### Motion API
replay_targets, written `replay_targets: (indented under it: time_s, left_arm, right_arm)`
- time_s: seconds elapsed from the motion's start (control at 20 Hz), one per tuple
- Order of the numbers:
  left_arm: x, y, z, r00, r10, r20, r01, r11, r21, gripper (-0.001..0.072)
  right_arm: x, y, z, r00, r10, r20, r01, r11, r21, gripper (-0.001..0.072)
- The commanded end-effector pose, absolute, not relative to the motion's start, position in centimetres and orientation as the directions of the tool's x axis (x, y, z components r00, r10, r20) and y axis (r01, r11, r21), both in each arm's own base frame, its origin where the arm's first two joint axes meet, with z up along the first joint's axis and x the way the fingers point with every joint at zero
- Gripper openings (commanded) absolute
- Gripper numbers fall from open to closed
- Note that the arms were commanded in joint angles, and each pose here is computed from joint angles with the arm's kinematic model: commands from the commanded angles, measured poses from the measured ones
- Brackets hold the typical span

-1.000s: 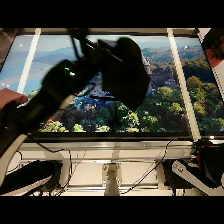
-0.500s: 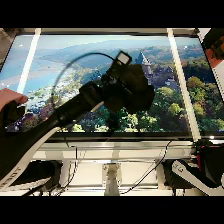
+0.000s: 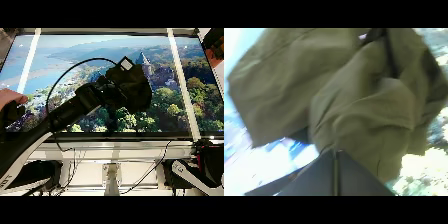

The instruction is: Fold the clothes and pants, and hang the long-sleeved shirts on hangers.

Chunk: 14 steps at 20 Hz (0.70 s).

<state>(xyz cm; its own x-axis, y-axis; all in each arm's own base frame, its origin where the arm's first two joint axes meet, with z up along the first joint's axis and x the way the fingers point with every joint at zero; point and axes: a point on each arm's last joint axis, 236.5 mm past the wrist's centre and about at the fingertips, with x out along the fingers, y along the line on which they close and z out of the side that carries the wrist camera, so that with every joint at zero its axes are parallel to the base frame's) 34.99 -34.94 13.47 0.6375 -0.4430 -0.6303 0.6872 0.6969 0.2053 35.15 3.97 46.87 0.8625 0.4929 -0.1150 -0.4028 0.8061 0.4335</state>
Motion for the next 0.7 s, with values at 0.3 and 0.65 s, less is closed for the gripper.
replay_targets:
  time_s: [0.3, 0.65]
  left_arm:
    - [33.4, -32.5, 11.4, 0.537, -0.405, -0.74, 0.742, 0.644, 0.186, 0.0008]
    - [29.9, -35.2, 8.6, 0.329, -0.573, -0.751, 0.772, 0.621, -0.135, 0.0009]
  right_arm:
    - [38.1, -1.5, 21.6, 0.616, 0.454, -0.643, -0.083, 0.85, 0.52, 0.0011]
    - [35.7, 5.8, 0.9, 0.247, 0.636, -0.731, 0.09, 0.737, 0.67, 0.0459]
